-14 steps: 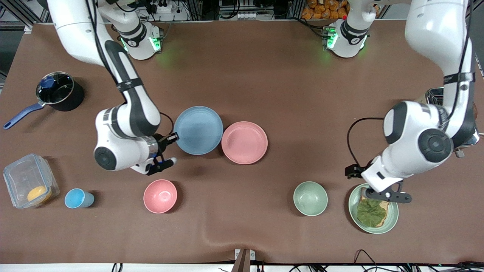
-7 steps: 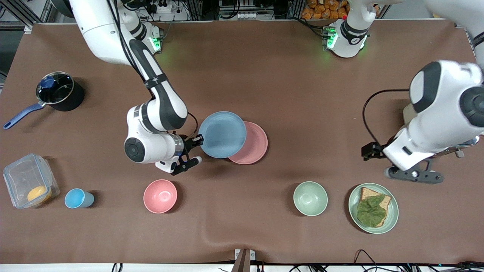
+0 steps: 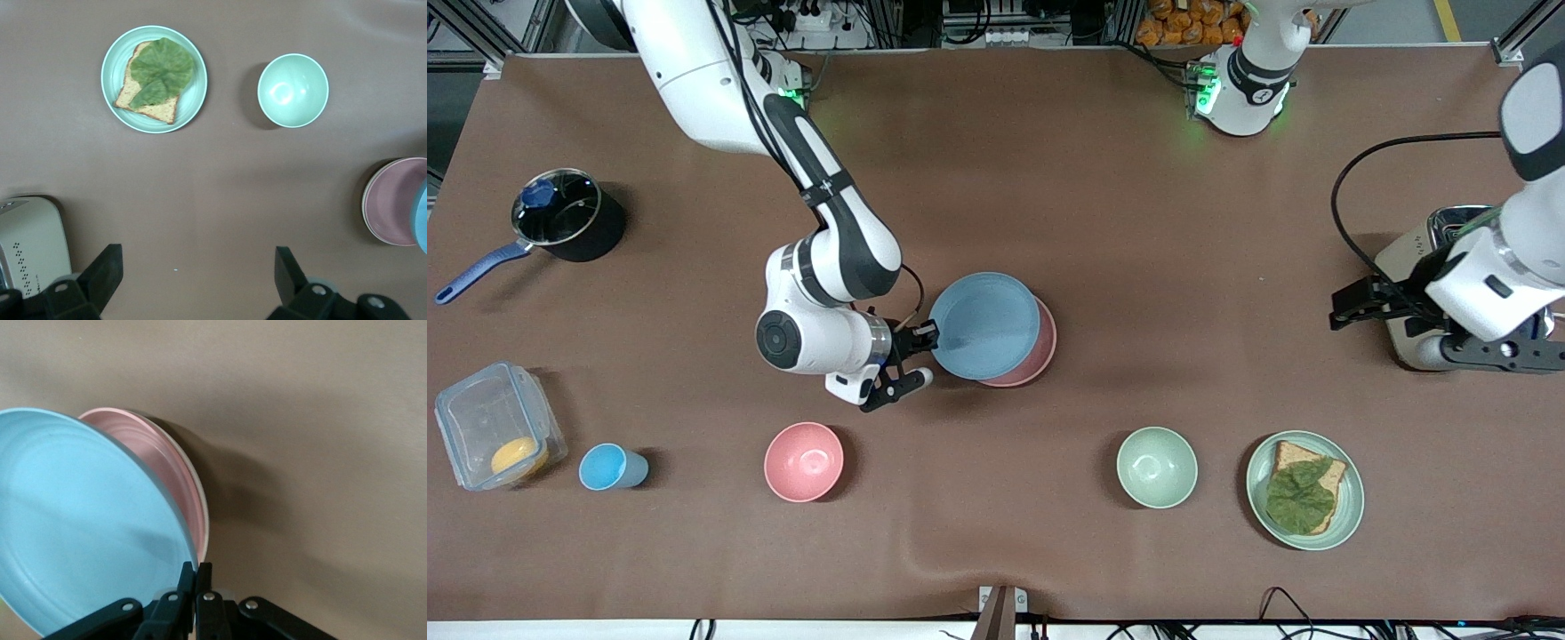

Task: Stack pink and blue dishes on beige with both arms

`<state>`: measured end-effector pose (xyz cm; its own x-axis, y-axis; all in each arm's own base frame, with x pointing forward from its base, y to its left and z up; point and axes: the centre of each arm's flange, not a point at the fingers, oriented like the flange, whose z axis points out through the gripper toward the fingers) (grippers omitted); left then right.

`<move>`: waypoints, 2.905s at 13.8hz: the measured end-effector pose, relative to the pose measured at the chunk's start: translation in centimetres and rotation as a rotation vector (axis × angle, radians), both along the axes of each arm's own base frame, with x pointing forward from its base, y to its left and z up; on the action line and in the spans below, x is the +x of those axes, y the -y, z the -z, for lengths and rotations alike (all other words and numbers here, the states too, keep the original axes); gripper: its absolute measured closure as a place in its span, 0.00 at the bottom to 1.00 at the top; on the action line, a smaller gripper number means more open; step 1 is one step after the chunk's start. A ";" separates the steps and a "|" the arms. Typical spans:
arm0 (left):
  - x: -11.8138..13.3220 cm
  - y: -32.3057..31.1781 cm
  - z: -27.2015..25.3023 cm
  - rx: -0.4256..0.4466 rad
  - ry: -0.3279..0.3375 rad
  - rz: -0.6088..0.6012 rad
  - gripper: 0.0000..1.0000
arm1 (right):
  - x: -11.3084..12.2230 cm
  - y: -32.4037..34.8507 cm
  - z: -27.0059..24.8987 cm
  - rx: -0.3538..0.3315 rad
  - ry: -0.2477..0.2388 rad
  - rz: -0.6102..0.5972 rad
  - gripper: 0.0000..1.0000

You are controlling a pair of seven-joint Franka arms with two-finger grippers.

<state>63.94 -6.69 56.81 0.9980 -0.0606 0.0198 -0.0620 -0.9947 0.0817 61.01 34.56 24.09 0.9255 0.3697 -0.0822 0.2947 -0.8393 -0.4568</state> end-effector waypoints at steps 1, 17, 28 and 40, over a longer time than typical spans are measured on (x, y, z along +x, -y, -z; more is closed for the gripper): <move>0.0 -0.3 0.1 0.000 -0.001 0.001 0.00 | -0.2 -0.5 0.3 0.000 0.006 -0.002 0.97; -4.5 0.5 2.4 -0.026 0.025 -0.015 0.00 | -0.5 -2.1 2.3 -0.031 -0.015 0.082 0.48; -4.0 0.4 2.4 -0.026 0.036 -0.019 0.00 | 5.1 17.0 -4.4 -0.155 -0.234 0.146 0.00; -4.0 0.8 2.3 -0.026 0.038 -0.012 0.00 | 5.2 43.2 -14.6 -0.387 -0.117 0.272 0.00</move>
<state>59.90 -7.51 54.48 0.9971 -0.0477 0.0594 -0.0538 -0.9930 0.1053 66.21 -8.61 38.69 0.9608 0.0375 -0.2747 0.0065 -0.9936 -0.1128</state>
